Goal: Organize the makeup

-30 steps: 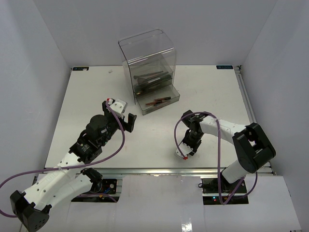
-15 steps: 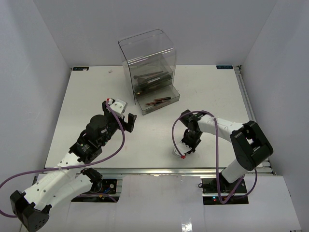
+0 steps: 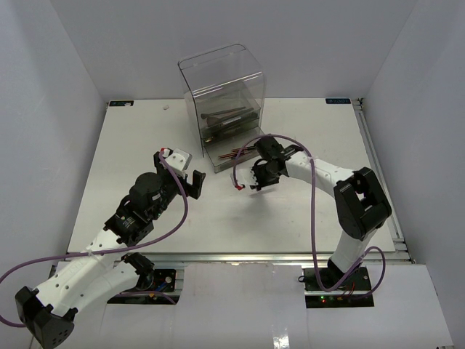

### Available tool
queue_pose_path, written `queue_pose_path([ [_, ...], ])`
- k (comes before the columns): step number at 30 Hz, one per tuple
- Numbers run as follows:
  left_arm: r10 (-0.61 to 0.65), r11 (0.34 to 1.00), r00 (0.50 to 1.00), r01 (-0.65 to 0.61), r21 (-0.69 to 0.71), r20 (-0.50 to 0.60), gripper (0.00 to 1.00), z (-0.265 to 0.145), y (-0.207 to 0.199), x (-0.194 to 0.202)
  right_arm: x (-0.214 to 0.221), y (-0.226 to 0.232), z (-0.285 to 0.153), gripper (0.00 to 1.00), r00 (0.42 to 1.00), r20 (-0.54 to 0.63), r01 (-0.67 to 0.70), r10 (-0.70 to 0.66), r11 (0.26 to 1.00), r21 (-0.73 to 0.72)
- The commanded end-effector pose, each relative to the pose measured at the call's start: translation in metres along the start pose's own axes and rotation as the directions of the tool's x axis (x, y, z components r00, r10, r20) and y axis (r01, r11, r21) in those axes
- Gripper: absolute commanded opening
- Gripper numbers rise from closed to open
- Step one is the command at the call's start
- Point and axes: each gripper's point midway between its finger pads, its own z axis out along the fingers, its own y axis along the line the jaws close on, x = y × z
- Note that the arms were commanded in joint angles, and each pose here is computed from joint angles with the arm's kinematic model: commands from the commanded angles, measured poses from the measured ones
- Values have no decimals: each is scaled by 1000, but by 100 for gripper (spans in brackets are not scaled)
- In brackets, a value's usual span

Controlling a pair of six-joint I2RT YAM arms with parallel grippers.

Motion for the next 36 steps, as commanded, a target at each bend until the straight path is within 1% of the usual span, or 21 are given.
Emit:
queue_pose_path([
  [1,-4,1000,1000,4,-18,17,98,-1,4,-3,0,-64,-32,8,996,-40,-66,81,955,289],
  [2,-3,1000,1000,3,-18,18,98,-2,4,-3,-2,-77,-38,8,997,-37,-57,74,937,343],
  [6,-4,1000,1000,4,-17,13,98,0,4,-2,-9,-114,-48,10,994,-97,-2,56,871,491],
  [7,-3,1000,1000,3,-16,9,98,0,4,-1,-12,-120,-50,10,990,-130,22,52,859,511],
  [11,-1,1000,1000,1,-27,5,98,1,6,0,-21,-159,-49,10,983,-174,46,65,824,565],
  [14,1,1000,1000,-1,-31,3,98,1,7,1,-20,-172,-39,11,978,-199,63,63,820,568],
  [17,0,999,1000,0,-34,3,98,1,8,2,-22,-183,-34,22,978,-198,67,59,814,577],
  [19,2,999,1000,-1,-33,3,98,1,8,1,-23,-188,-29,34,978,-200,70,58,812,579],
  [23,0,999,1000,0,-34,2,98,1,8,2,-19,-186,-15,42,976,-208,67,63,825,562],
  [25,0,999,1000,0,-34,2,98,1,8,2,-19,-185,-15,45,978,-198,55,70,825,563],
  [29,1,1000,1000,-1,-30,0,98,2,8,2,-27,-179,-28,47,988,-128,2,88,817,577],
  [32,4,1000,1000,-4,10,12,98,1,1,0,-33,-167,-45,42,989,-11,-116,147,820,560],
  [33,4,999,1000,-5,35,26,98,1,-3,-3,-40,-163,-56,35,984,70,-176,164,819,546],
  [34,3,996,999,-7,84,47,98,-1,-11,-7,-45,-156,-71,25,966,170,-254,193,819,514],
  [35,3,992,999,-10,125,55,98,-1,-19,-7,-46,-144,-76,18,929,260,-359,263,810,463],
  [36,3,986,998,-13,168,60,98,-1,-26,-8,-47,-131,-82,12,878,342,-458,334,794,399],
])
